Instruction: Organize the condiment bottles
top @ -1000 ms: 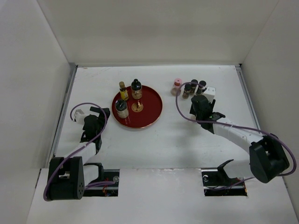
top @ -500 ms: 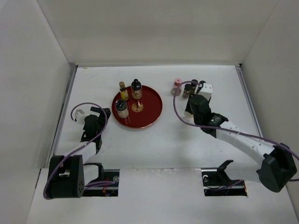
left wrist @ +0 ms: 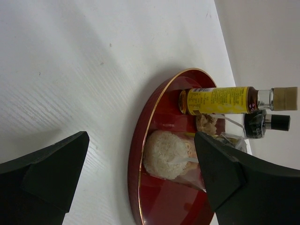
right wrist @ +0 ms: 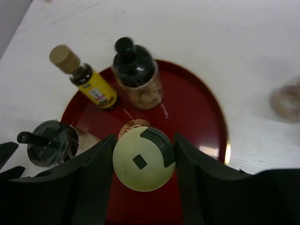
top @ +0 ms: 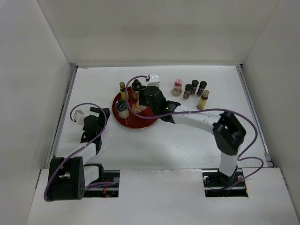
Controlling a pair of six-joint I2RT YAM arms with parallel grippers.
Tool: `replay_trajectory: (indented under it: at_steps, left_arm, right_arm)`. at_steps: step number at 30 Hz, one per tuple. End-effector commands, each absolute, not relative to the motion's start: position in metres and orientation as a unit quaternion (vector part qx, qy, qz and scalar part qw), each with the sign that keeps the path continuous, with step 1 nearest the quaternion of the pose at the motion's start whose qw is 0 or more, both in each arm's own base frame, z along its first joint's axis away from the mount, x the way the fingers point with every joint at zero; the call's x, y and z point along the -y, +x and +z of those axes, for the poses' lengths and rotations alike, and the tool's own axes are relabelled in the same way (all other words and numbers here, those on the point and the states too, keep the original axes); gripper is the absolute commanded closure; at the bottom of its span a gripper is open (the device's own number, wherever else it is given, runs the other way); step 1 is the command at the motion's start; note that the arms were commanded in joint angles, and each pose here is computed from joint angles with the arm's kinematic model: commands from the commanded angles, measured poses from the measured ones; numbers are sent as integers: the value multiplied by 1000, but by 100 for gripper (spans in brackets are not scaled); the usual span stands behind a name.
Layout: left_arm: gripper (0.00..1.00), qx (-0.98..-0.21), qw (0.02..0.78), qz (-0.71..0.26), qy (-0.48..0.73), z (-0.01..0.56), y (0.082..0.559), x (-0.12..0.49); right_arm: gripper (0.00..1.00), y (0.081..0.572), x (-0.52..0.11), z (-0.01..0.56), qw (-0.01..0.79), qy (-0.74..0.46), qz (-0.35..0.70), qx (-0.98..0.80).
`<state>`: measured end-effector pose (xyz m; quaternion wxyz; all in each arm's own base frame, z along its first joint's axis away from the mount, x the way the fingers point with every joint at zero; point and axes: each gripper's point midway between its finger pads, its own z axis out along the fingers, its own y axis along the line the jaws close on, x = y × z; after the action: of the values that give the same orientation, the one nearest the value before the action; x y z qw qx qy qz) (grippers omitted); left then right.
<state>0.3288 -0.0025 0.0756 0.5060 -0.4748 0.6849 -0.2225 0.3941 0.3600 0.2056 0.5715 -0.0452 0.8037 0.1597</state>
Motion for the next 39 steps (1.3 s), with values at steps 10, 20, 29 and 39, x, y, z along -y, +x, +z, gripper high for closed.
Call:
replay_trajectory:
  at_steps: [10, 20, 29, 39]
  left_arm:
    - [0, -676, 519, -241, -464, 87, 336, 6]
    - [0, -676, 520, -238, -465, 85, 338, 5]
    - [0, -678, 516, -239, -465, 84, 337, 7]
    - [0, -678, 517, -243, -464, 85, 337, 7]
  right_arm:
    - [57, 425, -442, 201, 593, -92, 194, -776]
    - [51, 441, -447, 171, 589, -91, 178, -783]
    - [21, 435, -441, 197, 602, -82, 187, -772]
    - [18, 413, -381, 264, 630, -57, 213, -745]
